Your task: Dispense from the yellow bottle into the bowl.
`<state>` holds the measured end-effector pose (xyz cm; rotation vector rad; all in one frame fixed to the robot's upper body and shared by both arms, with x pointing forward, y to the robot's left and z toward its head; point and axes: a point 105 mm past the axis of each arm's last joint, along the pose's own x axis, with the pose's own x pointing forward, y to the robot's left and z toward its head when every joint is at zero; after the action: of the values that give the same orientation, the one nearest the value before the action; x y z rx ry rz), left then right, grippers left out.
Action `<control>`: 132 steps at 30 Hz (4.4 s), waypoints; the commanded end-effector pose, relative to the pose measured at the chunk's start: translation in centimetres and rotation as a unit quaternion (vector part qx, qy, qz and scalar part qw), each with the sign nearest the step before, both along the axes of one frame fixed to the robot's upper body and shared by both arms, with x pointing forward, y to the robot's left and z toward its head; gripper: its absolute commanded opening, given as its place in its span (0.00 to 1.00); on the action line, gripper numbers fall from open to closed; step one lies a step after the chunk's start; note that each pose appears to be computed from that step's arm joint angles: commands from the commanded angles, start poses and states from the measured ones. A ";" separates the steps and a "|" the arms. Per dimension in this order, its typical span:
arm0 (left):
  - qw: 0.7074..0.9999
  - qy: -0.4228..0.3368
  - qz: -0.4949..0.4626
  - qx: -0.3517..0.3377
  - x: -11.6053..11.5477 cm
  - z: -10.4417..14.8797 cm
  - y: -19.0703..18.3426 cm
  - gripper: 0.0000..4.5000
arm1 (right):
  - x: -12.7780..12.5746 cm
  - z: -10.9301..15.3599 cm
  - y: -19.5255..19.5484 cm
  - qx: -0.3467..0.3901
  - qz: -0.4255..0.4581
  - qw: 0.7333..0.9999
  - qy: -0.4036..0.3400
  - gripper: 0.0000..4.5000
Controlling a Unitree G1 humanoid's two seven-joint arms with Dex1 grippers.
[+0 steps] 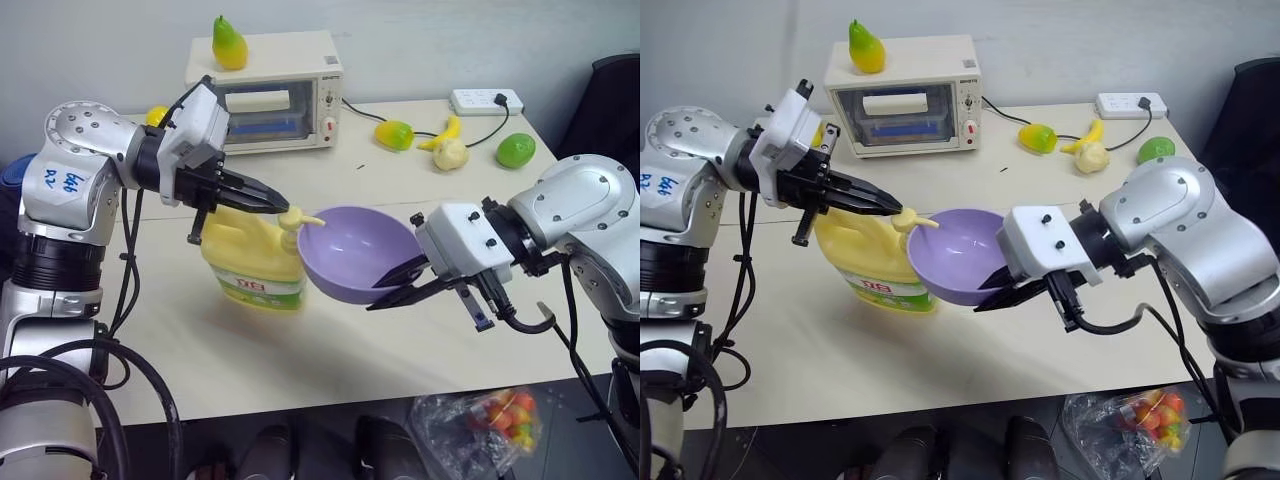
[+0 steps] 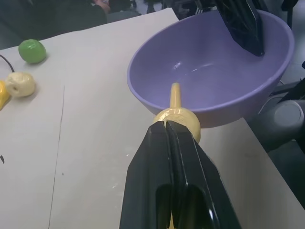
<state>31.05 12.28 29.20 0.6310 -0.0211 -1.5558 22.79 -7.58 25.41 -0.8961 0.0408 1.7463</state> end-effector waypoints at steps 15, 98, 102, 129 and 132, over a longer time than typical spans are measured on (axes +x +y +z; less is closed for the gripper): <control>0.999 0.012 -0.008 0.047 -0.8 -1.5 0.3 0.01 | -1.0 1.4 0.0 0.014 0.016 0.998 -0.053 0.00; 0.999 -0.005 0.044 -0.004 -1.0 2.6 2.5 0.01 | 5.1 -2.3 3.2 0.037 -0.035 0.996 -0.071 0.00; 0.999 -0.006 0.040 0.001 -0.8 2.4 2.3 0.01 | 5.0 -2.1 3.1 0.034 -0.033 0.996 -0.074 0.00; 0.999 -0.007 0.030 0.012 -0.9 1.9 2.0 0.01 | 5.2 0.3 2.1 0.045 -0.040 0.994 -0.091 0.00; 0.999 -0.008 0.029 0.022 -0.8 1.4 2.0 0.01 | 5.2 0.2 2.1 0.041 -0.039 0.994 -0.091 0.00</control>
<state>30.71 14.31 30.36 0.6236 0.0317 -1.4908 28.47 -5.54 24.11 -0.9461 -0.0409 1.5839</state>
